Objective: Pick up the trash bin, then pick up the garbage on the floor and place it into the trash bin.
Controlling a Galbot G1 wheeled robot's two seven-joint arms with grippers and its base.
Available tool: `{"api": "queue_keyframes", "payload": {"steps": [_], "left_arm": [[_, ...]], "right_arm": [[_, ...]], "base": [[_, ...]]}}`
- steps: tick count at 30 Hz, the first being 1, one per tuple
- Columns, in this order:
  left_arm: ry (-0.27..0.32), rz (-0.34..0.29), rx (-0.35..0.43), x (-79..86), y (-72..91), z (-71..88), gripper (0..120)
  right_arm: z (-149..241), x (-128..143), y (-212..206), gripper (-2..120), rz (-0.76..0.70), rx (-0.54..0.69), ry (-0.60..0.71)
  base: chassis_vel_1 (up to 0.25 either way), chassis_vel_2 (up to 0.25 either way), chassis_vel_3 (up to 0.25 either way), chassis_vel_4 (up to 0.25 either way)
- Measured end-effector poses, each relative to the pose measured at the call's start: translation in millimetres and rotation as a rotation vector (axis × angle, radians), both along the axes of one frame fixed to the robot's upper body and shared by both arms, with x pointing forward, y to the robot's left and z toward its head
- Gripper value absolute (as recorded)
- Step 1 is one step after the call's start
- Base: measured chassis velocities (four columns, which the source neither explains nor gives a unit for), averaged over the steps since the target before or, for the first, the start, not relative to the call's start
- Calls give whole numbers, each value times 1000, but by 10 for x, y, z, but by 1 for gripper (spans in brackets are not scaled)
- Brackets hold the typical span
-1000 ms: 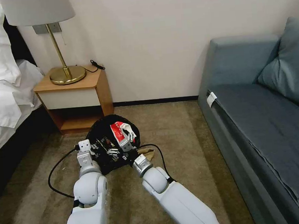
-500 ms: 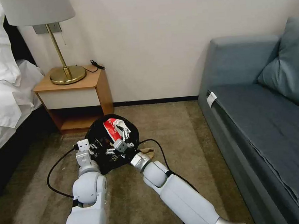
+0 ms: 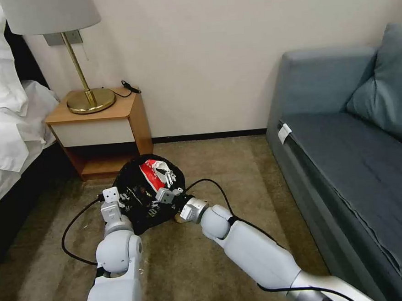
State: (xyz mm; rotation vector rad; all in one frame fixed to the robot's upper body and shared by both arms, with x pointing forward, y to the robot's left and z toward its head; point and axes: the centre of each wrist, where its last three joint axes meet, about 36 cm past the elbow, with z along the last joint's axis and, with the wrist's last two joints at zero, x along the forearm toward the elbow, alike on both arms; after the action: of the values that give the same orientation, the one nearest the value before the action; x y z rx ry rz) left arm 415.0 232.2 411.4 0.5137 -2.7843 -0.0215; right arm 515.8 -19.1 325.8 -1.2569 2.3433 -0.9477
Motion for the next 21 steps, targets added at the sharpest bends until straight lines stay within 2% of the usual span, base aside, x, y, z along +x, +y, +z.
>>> {"api": "queue_keyframes", "payload": {"steps": [4,9,16,21], "left_arm": [[3,-2,0,18,-15,-13,1],[10,-4,2,25,-31,-38,1],[19,-4,5,43,-34,-75,1],[18,1,7,59,-13,-78,1]], "right_arm": [[65,76,-41,100,79,-63,46],[124,180,-85,100,110,-104,69],[349,398,-134,100,138,-144,134],[543,541,-176,100,217,-218,141]], "base": [[0,0,0,0],[0,0,0,0],[0,0,0,0],[0,0,0,0]]}}
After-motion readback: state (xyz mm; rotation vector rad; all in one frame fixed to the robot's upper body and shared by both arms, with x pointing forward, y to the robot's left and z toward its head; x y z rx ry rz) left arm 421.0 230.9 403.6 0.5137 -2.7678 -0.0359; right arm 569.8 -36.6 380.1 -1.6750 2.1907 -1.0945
